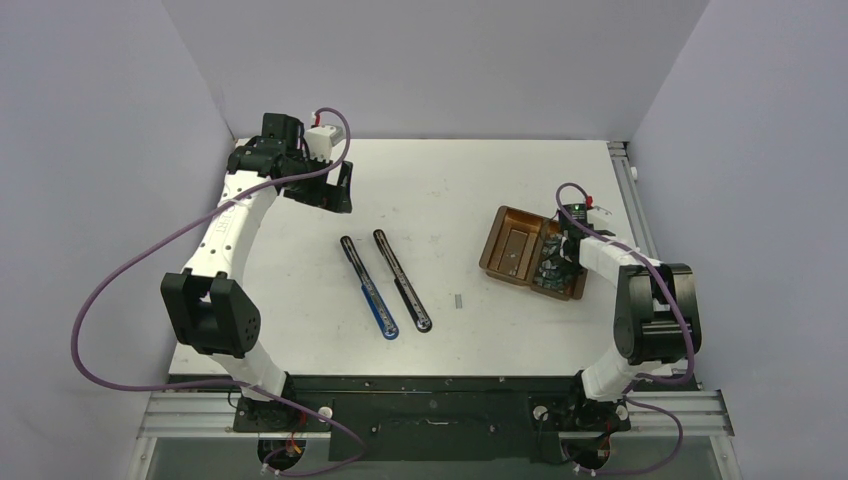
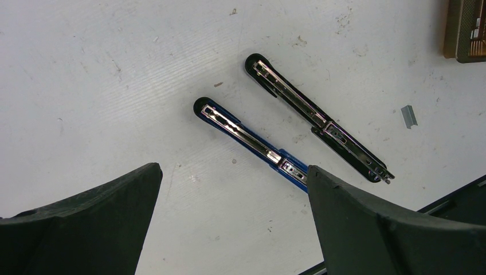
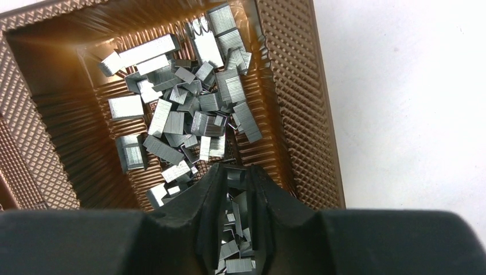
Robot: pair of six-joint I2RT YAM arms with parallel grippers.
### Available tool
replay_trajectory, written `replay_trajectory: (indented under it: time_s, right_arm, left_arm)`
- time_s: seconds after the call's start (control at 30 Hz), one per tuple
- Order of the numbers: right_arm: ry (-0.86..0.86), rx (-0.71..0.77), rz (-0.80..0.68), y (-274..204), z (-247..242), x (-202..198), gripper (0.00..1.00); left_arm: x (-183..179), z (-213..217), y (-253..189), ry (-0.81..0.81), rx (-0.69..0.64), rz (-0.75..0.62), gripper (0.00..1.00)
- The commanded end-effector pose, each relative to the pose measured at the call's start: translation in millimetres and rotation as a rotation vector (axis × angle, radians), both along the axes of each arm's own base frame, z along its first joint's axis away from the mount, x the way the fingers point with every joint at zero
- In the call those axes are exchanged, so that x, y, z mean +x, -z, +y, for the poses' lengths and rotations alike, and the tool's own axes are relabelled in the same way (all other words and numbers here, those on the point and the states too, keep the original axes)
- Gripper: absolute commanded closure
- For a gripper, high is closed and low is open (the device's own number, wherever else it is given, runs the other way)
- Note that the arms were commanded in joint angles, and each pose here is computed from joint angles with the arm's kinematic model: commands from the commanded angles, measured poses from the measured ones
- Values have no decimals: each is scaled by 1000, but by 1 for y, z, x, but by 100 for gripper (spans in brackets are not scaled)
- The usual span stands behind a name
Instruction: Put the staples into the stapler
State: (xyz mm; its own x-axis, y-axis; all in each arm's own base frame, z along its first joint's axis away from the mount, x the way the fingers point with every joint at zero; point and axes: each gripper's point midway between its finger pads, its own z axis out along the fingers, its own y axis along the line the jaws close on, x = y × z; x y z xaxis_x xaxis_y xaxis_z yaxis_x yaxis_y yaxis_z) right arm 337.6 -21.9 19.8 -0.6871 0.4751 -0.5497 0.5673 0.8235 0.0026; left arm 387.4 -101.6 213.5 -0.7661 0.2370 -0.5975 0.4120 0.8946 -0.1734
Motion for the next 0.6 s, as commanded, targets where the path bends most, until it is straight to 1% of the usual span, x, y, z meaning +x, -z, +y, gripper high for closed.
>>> replay_trajectory:
  time_s: [0.0, 0.17, 0.43, 0.57]
  right_arm:
    - [14, 25, -39, -4, 2, 6, 83]
    - [7, 29, -74, -20, 2, 9, 91]
    - [-9, 50, -183, -63, 7, 19, 91]
    - [-13, 52, -195, -72, 7, 26, 91]
  left_arm:
    - [3, 3, -20, -4, -6, -58, 4]
    - [2, 3, -21, -4, -9, -58, 4]
    - [4, 0, -22, -3, -21, -54, 4]
    - [5, 0, -21, -4, -25, -51, 4]
